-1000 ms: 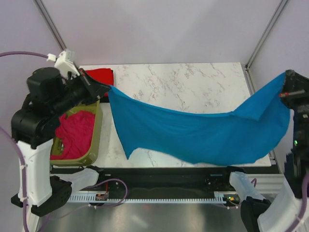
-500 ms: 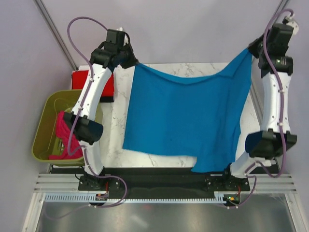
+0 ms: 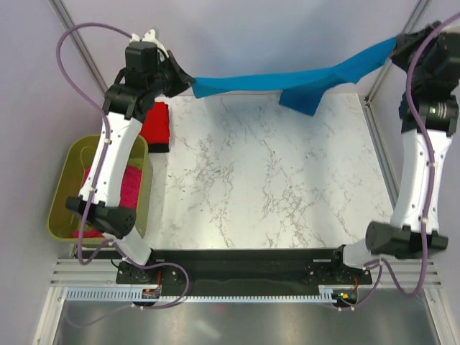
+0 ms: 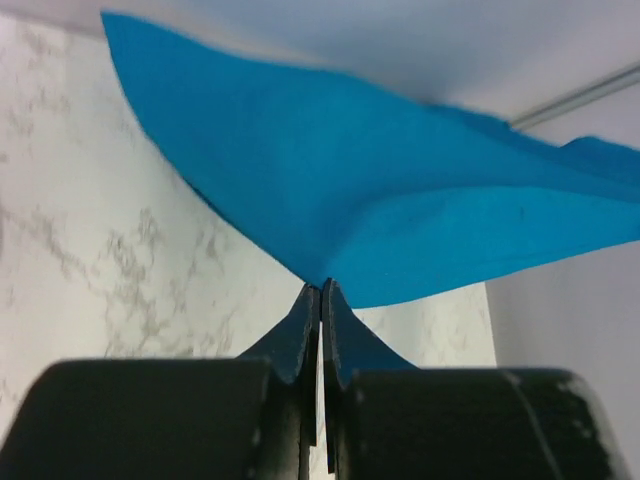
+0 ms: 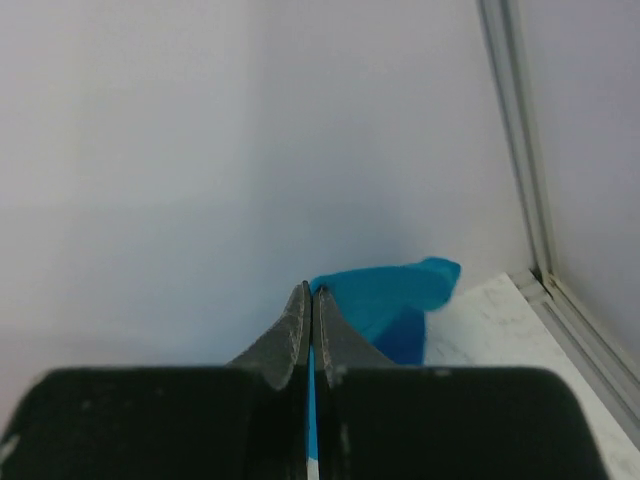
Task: Fold and stack the t-shirts
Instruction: Flatten the tshirt out, then fold the tshirt
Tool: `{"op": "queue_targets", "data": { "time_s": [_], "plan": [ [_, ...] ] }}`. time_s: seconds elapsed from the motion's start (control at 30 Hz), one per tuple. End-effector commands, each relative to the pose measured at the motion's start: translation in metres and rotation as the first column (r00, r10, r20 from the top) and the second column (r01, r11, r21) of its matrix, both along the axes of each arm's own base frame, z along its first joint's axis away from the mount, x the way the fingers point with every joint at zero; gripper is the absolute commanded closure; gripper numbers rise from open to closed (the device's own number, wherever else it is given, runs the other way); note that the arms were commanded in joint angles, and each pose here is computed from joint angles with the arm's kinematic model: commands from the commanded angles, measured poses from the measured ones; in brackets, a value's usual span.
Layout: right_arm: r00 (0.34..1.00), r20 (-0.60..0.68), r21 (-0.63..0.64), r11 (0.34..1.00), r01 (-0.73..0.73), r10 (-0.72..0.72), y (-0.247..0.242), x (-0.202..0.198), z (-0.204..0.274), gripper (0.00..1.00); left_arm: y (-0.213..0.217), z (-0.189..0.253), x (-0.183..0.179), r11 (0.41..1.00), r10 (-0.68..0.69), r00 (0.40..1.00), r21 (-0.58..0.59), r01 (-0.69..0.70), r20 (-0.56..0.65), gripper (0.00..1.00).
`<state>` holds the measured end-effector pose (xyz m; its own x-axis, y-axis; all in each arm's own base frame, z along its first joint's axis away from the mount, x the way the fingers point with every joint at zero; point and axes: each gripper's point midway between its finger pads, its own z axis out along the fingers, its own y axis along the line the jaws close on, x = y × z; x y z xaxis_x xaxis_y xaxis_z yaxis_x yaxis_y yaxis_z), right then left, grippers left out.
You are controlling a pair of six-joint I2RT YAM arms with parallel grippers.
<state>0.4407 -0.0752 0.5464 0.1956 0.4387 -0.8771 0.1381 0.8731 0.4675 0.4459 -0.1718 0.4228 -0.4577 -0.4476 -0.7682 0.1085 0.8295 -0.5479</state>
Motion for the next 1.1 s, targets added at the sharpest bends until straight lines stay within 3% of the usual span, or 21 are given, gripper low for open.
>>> {"op": "queue_targets", "data": {
  "time_s": [0.0,0.03,0.1,0.13,0.23,0.37,0.43,0.63,0.7,0.93,1.07],
  "plan": [
    [0.989,-0.036,0.018,0.989,0.144,-0.143,-0.019,-0.039,-0.034,1.0,0.0,-0.019,-0.039,0.997,-0.075,0.997,0.021,0.076,-0.028,0.98],
    [0.98,-0.08,0.036,0.982,0.184,-0.18,-0.023,-0.047,-0.055,1.0,0.003,-0.056,-0.048,0.995,-0.079,0.991,0.048,0.084,-0.106,0.98],
    [0.963,-0.185,0.082,0.974,0.212,-0.194,-0.021,-0.067,-0.103,1.0,0.014,-0.064,-0.068,0.995,-0.059,0.993,0.067,0.067,-0.105,0.98],
    [0.949,-0.255,0.098,0.971,0.219,-0.188,-0.018,-0.077,-0.127,1.0,0.018,-0.1,-0.076,0.993,-0.05,0.983,0.096,0.068,-0.175,0.98],
    [0.903,-0.39,0.155,0.954,0.257,-0.18,-0.01,-0.108,-0.196,1.0,0.026,-0.147,-0.107,0.989,-0.06,0.965,0.113,0.092,-0.257,0.98],
    [0.768,-0.591,0.159,0.897,0.412,-0.248,-0.013,-0.168,-0.293,1.0,0.034,-0.212,-0.151,0.984,-0.078,0.928,0.121,0.131,-0.364,0.98],
    [0.724,-0.656,0.185,0.885,0.427,-0.212,-0.001,-0.196,-0.334,1.0,0.037,-0.25,-0.174,0.984,-0.083,0.9,0.108,0.142,-0.429,0.98],
    [0.631,-0.737,0.159,0.846,0.509,-0.242,0.0,-0.237,-0.373,1.0,0.034,-0.326,-0.221,0.989,-0.106,0.79,0.021,0.148,-0.604,0.98],
    [0.63,-0.74,0.156,0.851,0.501,-0.235,0.001,-0.239,-0.374,1.0,0.033,-0.338,-0.229,0.99,-0.101,0.764,0.01,0.139,-0.637,0.98],
    [0.593,-0.767,0.104,0.864,0.493,-0.246,0.0,-0.251,-0.378,1.0,0.04,-0.35,-0.235,0.996,-0.041,0.738,0.028,0.081,-0.674,0.98],
    [0.64,-0.754,0.17,0.899,0.404,-0.145,0.015,-0.234,-0.384,1.0,0.043,-0.355,-0.234,0.997,-0.012,0.73,0.05,0.062,-0.683,0.98]
  ]
}}
